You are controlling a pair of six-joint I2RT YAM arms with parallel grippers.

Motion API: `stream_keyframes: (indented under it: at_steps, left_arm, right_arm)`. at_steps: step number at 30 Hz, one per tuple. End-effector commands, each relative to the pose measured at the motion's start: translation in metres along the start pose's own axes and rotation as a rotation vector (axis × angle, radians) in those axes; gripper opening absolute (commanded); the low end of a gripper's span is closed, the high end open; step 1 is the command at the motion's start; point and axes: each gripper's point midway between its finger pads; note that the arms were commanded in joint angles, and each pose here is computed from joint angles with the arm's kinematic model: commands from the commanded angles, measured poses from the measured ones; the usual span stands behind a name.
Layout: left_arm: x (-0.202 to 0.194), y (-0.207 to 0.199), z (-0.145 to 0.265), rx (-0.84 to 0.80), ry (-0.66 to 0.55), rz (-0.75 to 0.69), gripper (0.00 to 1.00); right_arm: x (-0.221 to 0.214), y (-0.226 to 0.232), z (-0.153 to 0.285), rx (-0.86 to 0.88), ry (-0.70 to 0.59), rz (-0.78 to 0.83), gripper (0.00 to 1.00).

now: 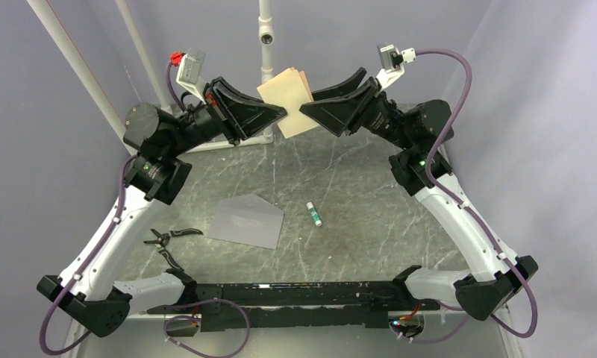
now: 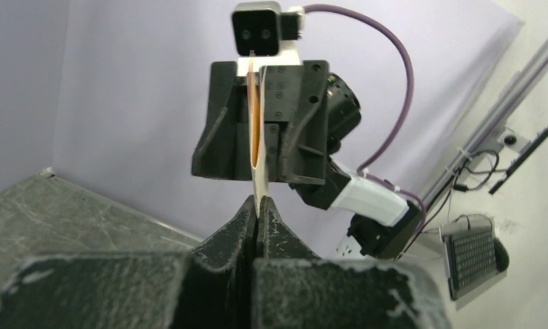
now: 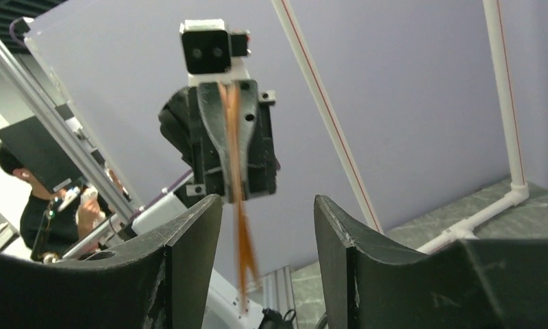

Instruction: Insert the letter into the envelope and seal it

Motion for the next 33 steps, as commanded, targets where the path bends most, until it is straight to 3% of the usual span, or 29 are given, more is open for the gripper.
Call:
stream_keyframes:
  at_steps: [1,7,13,15,17,19,20,22,24,28,33]
  left_arm:
    - [0.007,-0.024,0.003,-0.091,0.069,-0.087,0.03]
    - [0.000,-0.033,0.003,-0.167,0.133,-0.107,0.03]
    - [-0.006,-0.031,0.004,-0.172,0.171,-0.131,0.03]
    - [-0.007,-0.028,0.004,-0.157,0.176,-0.132,0.03]
    - [-0.009,-0.024,0.004,-0.140,0.174,-0.136,0.03]
    - [-0.011,-0.016,0.006,-0.090,0.162,-0.148,0.05]
    - [-0.009,-0.012,0.009,-0.050,0.151,-0.162,0.16]
    - [-0.025,0.014,0.020,0.097,0.183,-0.175,0.48]
    - [-0.052,0.048,0.042,0.275,0.250,-0.196,0.65]
    - [-0.137,0.142,0.129,0.822,0.405,-0.141,0.76]
    - [-0.226,0.163,0.235,1.266,0.587,0.109,0.74]
  right_arm:
    - [-0.008,0.023,0.006,0.068,0.137,0.025,0.56]
    - [-0.017,0.028,0.010,0.080,0.226,0.068,0.41]
    - [-0.013,0.032,0.010,0.087,0.207,0.106,0.40]
    - [-0.014,0.032,0.010,0.092,0.211,0.102,0.28]
    - [-0.015,0.032,0.009,0.102,0.212,0.095,0.01]
    - [-0.014,0.027,0.009,0.082,0.203,0.093,0.00]
    - [-0.013,0.022,0.009,0.052,0.194,0.093,0.00]
    - [-0.015,0.001,0.011,-0.043,0.183,0.087,0.00]
    - [-0.023,-0.034,0.018,-0.180,0.179,0.068,0.00]
    - [-0.058,-0.122,0.051,-0.488,0.191,0.017,0.00]
    - [-0.114,-0.196,0.096,-0.720,0.264,-0.042,0.00]
Point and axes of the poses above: each gripper's point midway between its finger pads, its own z axis back along the fingers, its own y axis along the line the jaws close on, x = y × z, and after that the axes turned 12 degrees about -z, right-handed
